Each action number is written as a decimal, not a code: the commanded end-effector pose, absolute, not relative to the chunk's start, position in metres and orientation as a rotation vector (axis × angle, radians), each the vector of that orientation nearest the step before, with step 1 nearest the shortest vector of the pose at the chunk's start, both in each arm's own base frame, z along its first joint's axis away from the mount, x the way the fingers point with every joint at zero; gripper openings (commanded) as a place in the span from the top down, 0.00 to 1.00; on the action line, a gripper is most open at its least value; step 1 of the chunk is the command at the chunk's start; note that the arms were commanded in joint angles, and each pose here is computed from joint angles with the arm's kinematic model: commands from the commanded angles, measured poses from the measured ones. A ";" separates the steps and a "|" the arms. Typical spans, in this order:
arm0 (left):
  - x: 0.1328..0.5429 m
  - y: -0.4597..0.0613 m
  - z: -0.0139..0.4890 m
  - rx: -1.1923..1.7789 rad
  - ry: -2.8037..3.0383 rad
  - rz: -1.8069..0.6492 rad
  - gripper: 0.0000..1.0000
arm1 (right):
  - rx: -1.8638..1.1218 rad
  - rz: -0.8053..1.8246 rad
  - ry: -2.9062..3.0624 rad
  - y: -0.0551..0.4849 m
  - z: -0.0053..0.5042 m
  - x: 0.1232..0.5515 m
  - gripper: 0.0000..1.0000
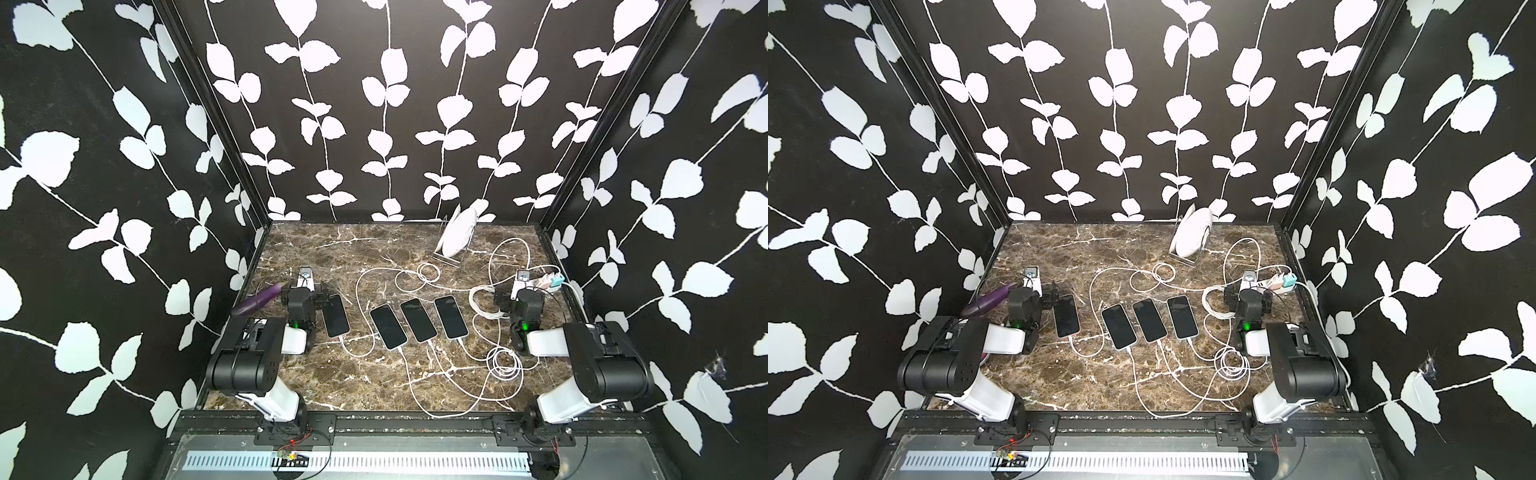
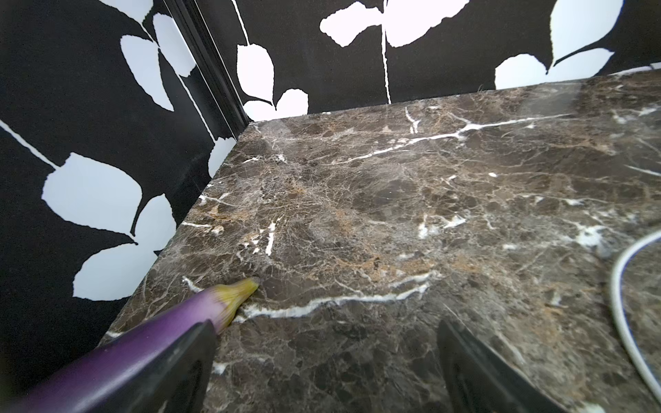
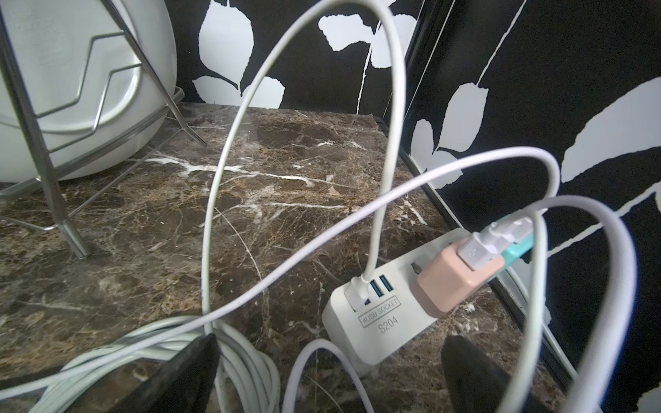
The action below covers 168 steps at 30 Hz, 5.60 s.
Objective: Unplug the charging cable from the phone
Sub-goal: Pick up the phone at the center of the board, then remove the charging cable from the phone.
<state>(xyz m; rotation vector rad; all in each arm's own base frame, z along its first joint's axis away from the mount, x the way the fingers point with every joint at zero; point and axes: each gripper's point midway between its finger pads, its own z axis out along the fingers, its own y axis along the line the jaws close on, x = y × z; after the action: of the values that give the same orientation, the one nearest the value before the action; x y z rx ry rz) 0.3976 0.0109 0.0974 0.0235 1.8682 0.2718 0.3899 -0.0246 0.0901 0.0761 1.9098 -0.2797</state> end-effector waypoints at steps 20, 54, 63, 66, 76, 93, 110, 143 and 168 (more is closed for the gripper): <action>0.403 0.001 0.141 0.046 1.846 0.345 0.02 | 0.175 -0.323 1.814 -0.040 0.121 0.377 0.00; 0.270 -0.131 0.153 0.011 2.367 -0.042 0.18 | -0.005 0.218 2.534 0.170 0.163 0.280 0.27; 0.266 -0.138 0.128 -0.017 2.465 -0.057 0.15 | -0.199 0.108 2.641 0.192 0.110 0.291 0.06; 0.269 -0.144 0.125 -0.010 2.472 -0.073 0.14 | -0.208 0.093 2.694 0.192 0.097 0.303 0.01; 0.264 -0.157 0.123 0.014 2.480 -0.127 0.09 | -0.232 0.107 2.767 0.191 0.065 0.327 0.01; 0.258 -0.178 0.115 0.006 2.474 -0.297 0.08 | -0.292 0.043 2.830 0.185 0.033 0.324 0.03; 0.256 -0.200 0.110 0.073 2.502 -0.314 0.16 | -0.301 -0.011 2.845 0.176 0.019 0.323 0.07; 0.224 -0.333 0.114 0.342 2.283 -0.689 0.21 | -0.261 0.075 2.778 0.168 0.045 0.324 1.00; 0.153 -0.446 0.095 0.448 1.974 -1.289 0.34 | -0.208 0.197 2.649 0.176 0.101 0.329 1.00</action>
<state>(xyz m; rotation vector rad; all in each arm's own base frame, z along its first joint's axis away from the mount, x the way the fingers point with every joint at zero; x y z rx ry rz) 0.1532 -0.4269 0.0508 0.5012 2.1178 -1.1178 0.3238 0.1757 0.0820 -0.2311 2.6967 0.1755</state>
